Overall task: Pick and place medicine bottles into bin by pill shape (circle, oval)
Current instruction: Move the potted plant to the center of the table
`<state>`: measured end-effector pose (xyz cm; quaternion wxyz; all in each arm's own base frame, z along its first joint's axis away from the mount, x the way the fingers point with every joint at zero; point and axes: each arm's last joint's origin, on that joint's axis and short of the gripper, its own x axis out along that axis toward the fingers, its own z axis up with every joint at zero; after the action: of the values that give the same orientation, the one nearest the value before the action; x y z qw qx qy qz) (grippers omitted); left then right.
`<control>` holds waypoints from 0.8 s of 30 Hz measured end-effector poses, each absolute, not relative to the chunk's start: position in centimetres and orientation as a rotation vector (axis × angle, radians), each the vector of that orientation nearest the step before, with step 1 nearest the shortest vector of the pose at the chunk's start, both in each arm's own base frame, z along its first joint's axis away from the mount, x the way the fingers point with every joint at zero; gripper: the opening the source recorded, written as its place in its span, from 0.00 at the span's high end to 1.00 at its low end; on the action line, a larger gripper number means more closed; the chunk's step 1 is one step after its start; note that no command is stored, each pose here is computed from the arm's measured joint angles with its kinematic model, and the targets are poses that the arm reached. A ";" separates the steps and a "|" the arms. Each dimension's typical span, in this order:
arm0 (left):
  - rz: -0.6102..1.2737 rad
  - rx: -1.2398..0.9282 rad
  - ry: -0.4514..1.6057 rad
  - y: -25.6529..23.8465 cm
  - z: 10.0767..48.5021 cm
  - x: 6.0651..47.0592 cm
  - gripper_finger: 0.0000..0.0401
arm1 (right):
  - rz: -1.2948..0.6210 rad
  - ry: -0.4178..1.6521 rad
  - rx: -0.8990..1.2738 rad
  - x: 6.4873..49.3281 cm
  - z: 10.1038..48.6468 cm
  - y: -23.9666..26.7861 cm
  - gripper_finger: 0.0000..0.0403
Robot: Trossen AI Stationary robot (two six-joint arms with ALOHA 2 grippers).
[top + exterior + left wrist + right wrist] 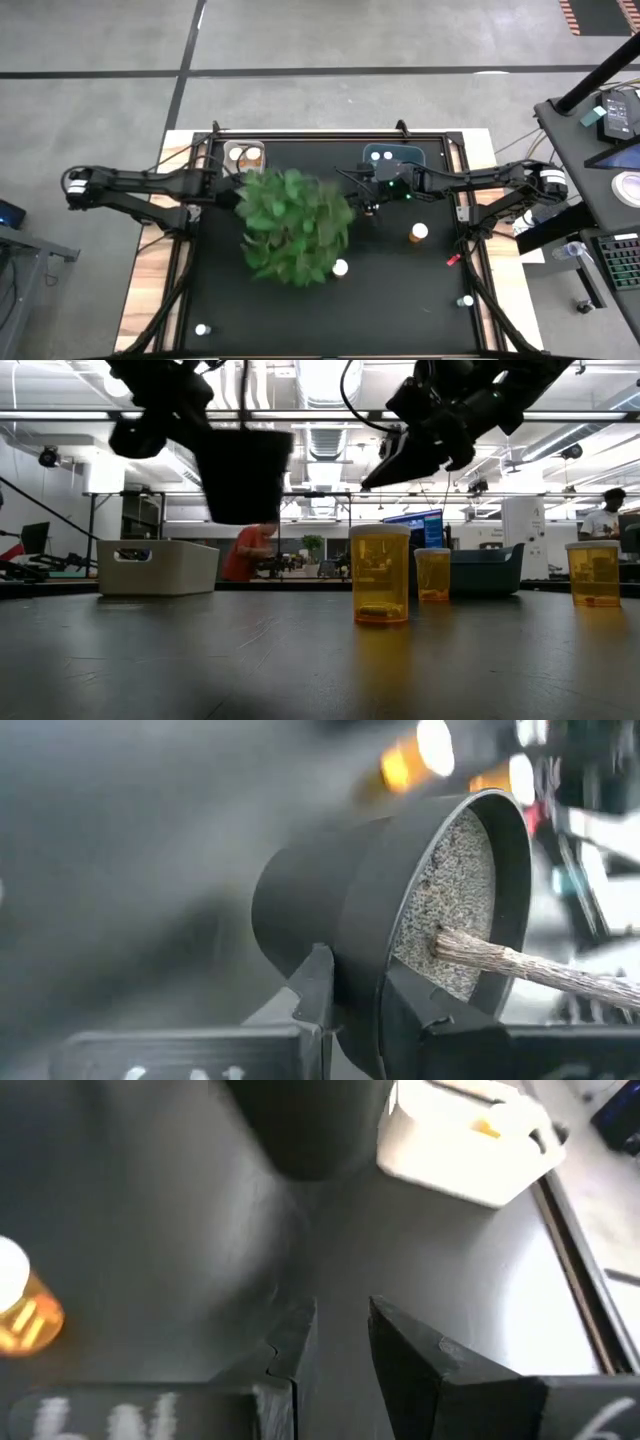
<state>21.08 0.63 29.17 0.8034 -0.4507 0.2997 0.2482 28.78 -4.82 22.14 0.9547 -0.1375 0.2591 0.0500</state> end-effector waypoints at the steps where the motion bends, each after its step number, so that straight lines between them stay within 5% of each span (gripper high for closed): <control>1: 0.572 -0.972 0.615 0.9 29.1 21.2 0.93 | 0.105 0.544 -0.280 28.7 22.0 -4.8 0.79; 12: 0.809 -1.106 0.296 2.2 28.3 24.5 0.93 | 0.070 0.666 -0.215 26.1 22.0 -6.7 0.80; 24: 0.851 -1.163 0.377 2.2 25.3 27.0 0.93 | 0.061 0.554 -0.185 22.7 23.2 -7.2 0.83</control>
<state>26.98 2.16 25.30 0.7351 -0.5293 0.1716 0.3874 22.67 -7.16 23.24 0.9572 -0.0910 0.2732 0.0300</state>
